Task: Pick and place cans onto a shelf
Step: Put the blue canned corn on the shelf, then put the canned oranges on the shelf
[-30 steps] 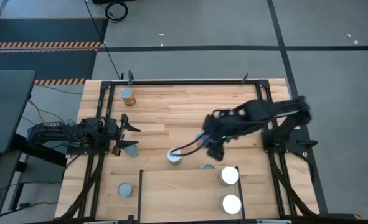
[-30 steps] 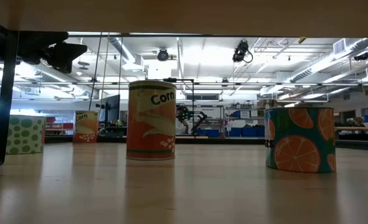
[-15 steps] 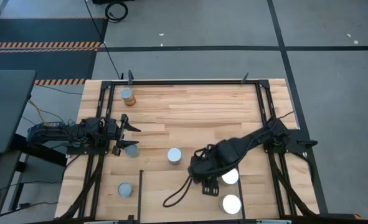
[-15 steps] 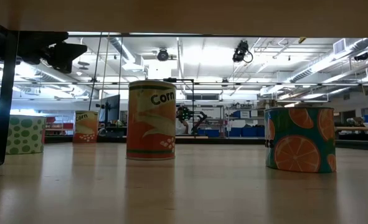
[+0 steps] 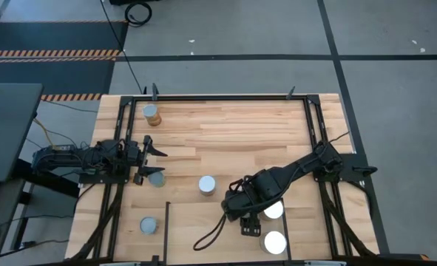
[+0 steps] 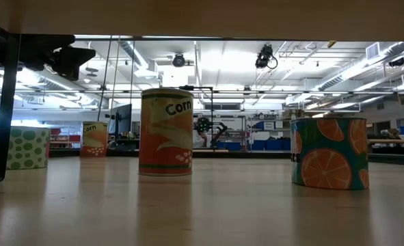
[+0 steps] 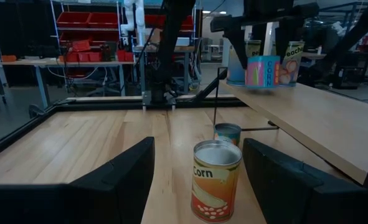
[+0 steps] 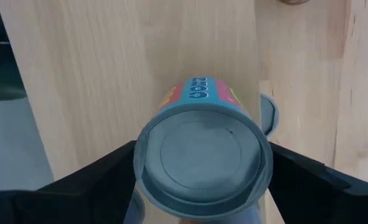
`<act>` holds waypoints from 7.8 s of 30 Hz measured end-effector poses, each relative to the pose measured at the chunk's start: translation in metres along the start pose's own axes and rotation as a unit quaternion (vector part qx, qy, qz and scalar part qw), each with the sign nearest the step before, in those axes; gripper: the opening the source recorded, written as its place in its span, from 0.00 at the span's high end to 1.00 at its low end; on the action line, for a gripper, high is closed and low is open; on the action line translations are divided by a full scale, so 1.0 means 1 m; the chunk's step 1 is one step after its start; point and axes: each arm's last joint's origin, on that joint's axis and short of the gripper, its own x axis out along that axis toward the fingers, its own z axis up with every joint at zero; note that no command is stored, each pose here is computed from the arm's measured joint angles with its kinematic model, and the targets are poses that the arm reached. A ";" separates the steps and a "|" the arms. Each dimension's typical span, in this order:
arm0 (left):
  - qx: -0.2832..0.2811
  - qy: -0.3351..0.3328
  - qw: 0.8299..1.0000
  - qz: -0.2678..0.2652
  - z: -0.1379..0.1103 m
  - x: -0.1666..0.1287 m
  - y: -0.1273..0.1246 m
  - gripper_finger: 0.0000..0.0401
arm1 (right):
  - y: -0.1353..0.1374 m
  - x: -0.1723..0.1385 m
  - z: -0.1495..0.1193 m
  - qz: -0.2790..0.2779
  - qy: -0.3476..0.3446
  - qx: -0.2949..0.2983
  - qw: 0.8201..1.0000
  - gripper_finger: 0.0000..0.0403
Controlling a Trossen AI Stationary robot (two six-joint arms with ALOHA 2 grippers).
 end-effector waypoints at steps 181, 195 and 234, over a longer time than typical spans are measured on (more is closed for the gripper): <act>0.000 -0.016 0.995 0.095 0.003 -0.001 0.005 0.38 | -0.167 0.166 -0.018 0.179 0.232 0.573 0.765 0.09; 0.000 -0.016 0.995 0.095 0.003 -0.001 0.005 0.38 | -0.163 0.167 -0.019 0.178 0.241 0.576 0.761 0.10; 0.000 -0.016 0.995 0.095 0.003 -0.001 0.005 0.38 | -0.219 0.155 -0.012 0.182 0.119 0.605 0.766 0.26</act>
